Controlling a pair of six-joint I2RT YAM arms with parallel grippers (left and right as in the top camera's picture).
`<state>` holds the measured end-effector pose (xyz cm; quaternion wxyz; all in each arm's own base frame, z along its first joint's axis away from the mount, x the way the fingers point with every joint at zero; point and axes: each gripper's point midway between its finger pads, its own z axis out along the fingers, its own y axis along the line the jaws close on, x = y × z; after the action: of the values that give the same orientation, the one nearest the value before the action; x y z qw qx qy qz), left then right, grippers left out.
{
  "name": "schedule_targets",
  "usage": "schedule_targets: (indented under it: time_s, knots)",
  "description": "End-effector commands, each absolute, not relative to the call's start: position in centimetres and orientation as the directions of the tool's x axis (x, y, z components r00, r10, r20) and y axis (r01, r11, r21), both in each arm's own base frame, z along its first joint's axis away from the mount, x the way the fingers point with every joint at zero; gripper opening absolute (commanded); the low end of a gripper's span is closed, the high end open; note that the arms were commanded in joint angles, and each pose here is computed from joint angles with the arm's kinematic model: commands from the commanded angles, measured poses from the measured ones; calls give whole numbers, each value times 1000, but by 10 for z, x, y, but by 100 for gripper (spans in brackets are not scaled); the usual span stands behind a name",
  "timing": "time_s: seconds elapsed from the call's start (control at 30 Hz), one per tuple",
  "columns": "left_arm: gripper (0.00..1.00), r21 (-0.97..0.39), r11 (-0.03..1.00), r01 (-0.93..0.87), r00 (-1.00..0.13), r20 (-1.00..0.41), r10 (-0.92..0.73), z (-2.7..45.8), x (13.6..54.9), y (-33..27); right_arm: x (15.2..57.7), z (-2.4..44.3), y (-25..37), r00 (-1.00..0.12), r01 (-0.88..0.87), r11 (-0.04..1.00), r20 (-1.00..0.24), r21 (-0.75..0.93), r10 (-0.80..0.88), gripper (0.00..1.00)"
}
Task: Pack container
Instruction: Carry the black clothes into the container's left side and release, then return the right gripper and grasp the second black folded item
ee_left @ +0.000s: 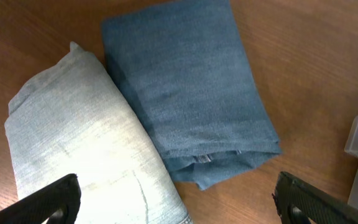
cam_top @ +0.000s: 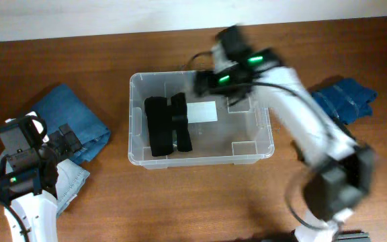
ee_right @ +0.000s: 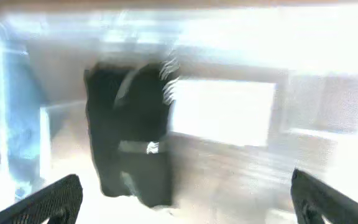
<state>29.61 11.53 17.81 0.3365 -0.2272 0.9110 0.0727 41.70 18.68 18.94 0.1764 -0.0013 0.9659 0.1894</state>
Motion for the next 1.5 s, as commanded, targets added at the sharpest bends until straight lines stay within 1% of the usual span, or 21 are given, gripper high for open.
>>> schedule_targets:
  time_s: [0.0, 0.07, 0.17, 0.27, 0.33, 0.37, 0.47, 0.6, 0.7, 0.77, 0.9, 0.93, 0.97, 1.03, 1.1, 1.17, 1.23, 1.27, 1.37, 1.47]
  knots:
    - [99, -37, 884, -467, -652, -661, -372, 186, 300, 116, 417, 266, 77, -821, 90, 966, -531, 241, 209, 99]
    - [99, -37, 884, -467, -652, -661, -372, 186, 300, 116, 408, 275, 22, -793, 201, 951, -531, 233, 298, 99]
    - [99, -37, 884, -467, -652, -661, -372, 186, 300, 116, 387, 266, -51, -775, 349, 911, -478, 220, 413, 99]
    - [99, -38, 884, -467, -652, -661, -373, 186, 300, 116, 359, 237, -108, -770, 458, 864, -391, 210, 504, 99]
    - [99, -38, 883, -467, -652, -661, -373, 186, 300, 116, 331, 203, -139, -764, 527, 821, -300, 219, 571, 99]
    - [99, -37, 884, -467, -652, -661, -372, 186, 300, 116, 324, 194, -144, -759, 547, 807, -275, 222, 590, 99]
    - [99, -38, 884, -467, -652, -661, -373, 186, 300, 116, 289, 142, -158, -728, 622, 736, -149, 269, 669, 99]
    - [99, -38, 883, -467, -651, -661, -373, 186, 300, 116, 263, 84, -157, -671, 673, 645, -67, 363, 738, 99]
    - [99, -38, 883, -467, -651, -661, -373, 186, 300, 116, 261, 54, -148, -665, 646, 624, -78, 440, 743, 100]
    - [99, -38, 884, -467, -651, -661, -373, 186, 300, 116, 259, 40, -146, -664, 641, 630, -96, 439, 742, 97]
    - [99, -38, 884, -467, -652, -661, -373, 186, 300, 116, 257, 18, -144, -658, 628, 642, -140, 441, 740, 95]
    - [99, -38, 884, -467, -652, -661, -373, 186, 300, 116, 257, 13, -144, -656, 623, 646, -154, 441, 739, 93]
    - [99, -38, 884, -467, -652, -661, -373, 186, 300, 116, 257, 10, -144, -655, 620, 649, -163, 441, 738, 88]
    - [100, -38, 884, -467, -652, -661, -373, 186, 300, 116, 255, 5, -142, -654, 618, 650, -169, 442, 737, 65]
    - [99, -38, 884, -467, -652, -661, -373, 186, 300, 116, 253, 3, -139, -656, 620, 647, -159, 445, 738, 38]
    - [99, -38, 884, -467, -652, -661, -373, 186, 300, 116, 254, 4, -136, -657, 614, 642, -154, 459, 738, 27]
    - [99, -38, 884, -467, -652, -661, -373, 186, 300, 116, 258, 9, -131, -659, 594, 633, -151, 497, 737, 9]
    - [99, -38, 884, -467, -652, -661, -373, 186, 300, 116, 261, 13, -129, -660, 581, 626, -149, 520, 736, 4]
    - [99, -38, 884, -467, -652, -660, -373, 186, 300, 116, 272, 38, -125, -664, 538, 616, -161, 575, 730, 4]
    - [99, -38, 884, -467, -652, -660, -373, 186, 300, 116, 284, 84, -130, -673, 477, 660, -242, 580, 699, 4]
